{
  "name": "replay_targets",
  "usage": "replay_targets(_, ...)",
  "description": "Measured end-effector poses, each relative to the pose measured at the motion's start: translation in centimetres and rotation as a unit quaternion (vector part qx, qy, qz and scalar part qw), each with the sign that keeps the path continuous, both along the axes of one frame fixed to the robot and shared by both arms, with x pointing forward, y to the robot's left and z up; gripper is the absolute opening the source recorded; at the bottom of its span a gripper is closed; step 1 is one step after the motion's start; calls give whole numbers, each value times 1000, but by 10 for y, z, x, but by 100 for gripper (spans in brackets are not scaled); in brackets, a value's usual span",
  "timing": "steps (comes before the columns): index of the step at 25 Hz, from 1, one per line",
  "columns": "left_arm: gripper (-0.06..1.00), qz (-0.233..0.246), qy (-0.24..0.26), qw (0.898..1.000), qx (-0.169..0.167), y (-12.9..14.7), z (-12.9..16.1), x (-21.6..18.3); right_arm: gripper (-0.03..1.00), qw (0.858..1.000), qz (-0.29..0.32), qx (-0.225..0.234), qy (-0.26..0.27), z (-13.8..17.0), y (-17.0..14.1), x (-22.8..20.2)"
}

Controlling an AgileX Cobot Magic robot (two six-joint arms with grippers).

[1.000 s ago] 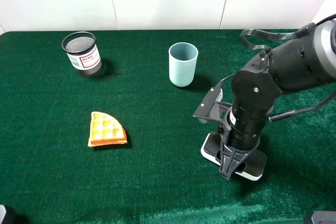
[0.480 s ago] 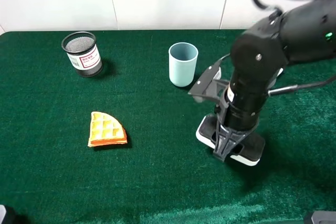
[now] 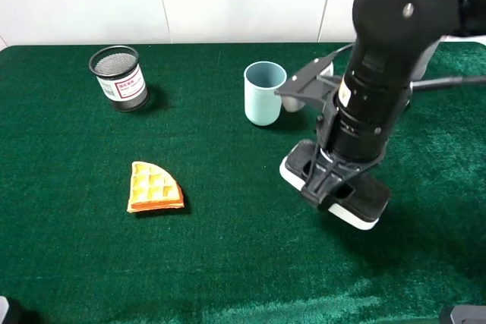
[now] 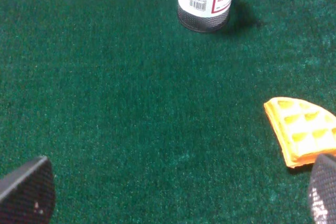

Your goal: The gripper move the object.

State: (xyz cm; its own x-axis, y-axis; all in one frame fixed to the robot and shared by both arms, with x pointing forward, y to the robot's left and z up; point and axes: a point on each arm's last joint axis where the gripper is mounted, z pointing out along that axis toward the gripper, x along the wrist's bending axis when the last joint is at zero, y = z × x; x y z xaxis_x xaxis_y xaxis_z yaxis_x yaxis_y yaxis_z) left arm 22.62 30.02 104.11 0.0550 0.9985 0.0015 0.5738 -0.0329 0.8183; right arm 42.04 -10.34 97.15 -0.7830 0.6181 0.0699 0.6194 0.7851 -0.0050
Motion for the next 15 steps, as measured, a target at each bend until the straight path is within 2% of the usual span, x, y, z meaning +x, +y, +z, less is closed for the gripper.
replay_targets(10,98,0,0,1000,0,0,0,0,47,996,-87,31,-13,32,16,14)
replay_targets(15,98,0,0,1000,0,0,0,0,47,985,-164,54,-11,44,6,34)
